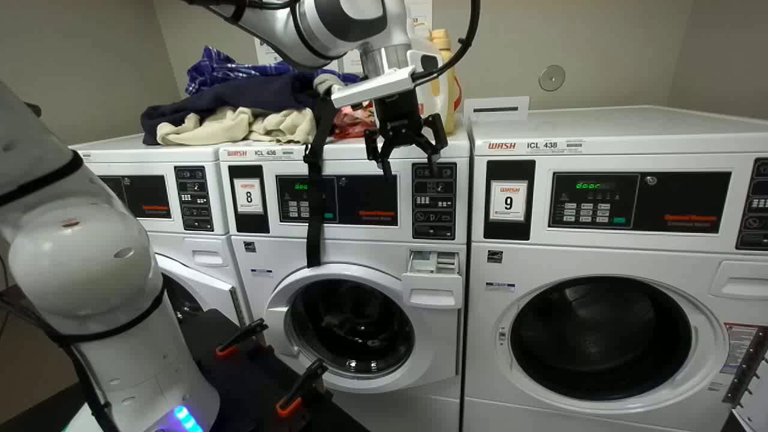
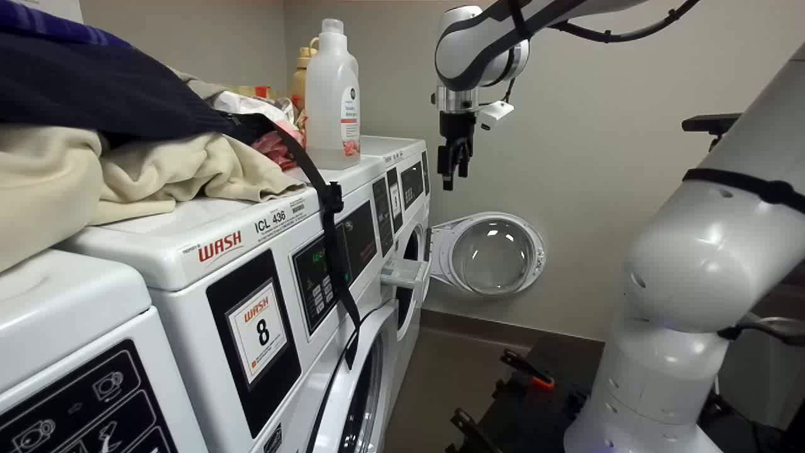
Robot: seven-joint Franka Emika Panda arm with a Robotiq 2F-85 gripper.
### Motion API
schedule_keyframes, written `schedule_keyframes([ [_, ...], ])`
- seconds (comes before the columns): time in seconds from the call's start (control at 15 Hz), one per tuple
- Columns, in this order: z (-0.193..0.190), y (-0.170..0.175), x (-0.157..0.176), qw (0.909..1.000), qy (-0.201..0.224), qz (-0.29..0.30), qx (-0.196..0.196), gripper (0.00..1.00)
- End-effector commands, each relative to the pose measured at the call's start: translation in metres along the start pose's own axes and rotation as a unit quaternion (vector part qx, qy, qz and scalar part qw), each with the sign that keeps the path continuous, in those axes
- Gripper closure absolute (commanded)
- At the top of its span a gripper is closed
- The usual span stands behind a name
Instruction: Tip the bottle over the soap chamber
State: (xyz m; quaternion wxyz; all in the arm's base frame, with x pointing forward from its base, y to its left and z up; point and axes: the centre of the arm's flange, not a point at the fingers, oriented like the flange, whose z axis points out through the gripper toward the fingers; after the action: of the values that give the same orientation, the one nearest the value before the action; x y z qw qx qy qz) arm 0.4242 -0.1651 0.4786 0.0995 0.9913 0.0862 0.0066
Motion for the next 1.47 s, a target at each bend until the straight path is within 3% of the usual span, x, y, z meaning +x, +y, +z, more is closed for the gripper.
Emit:
schedule_keyframes([
  [0.0,0.0,0.0,0.0,1.0,0.0,0.0,0.0,0.0],
  [0.87,-0.001,0.003,0.0,1.0,0.002,0.001,-0.003,0.0],
  [1.4,-0.016,0.066,-0.001,0.9995,0.03,-0.002,-0.01,0.0],
])
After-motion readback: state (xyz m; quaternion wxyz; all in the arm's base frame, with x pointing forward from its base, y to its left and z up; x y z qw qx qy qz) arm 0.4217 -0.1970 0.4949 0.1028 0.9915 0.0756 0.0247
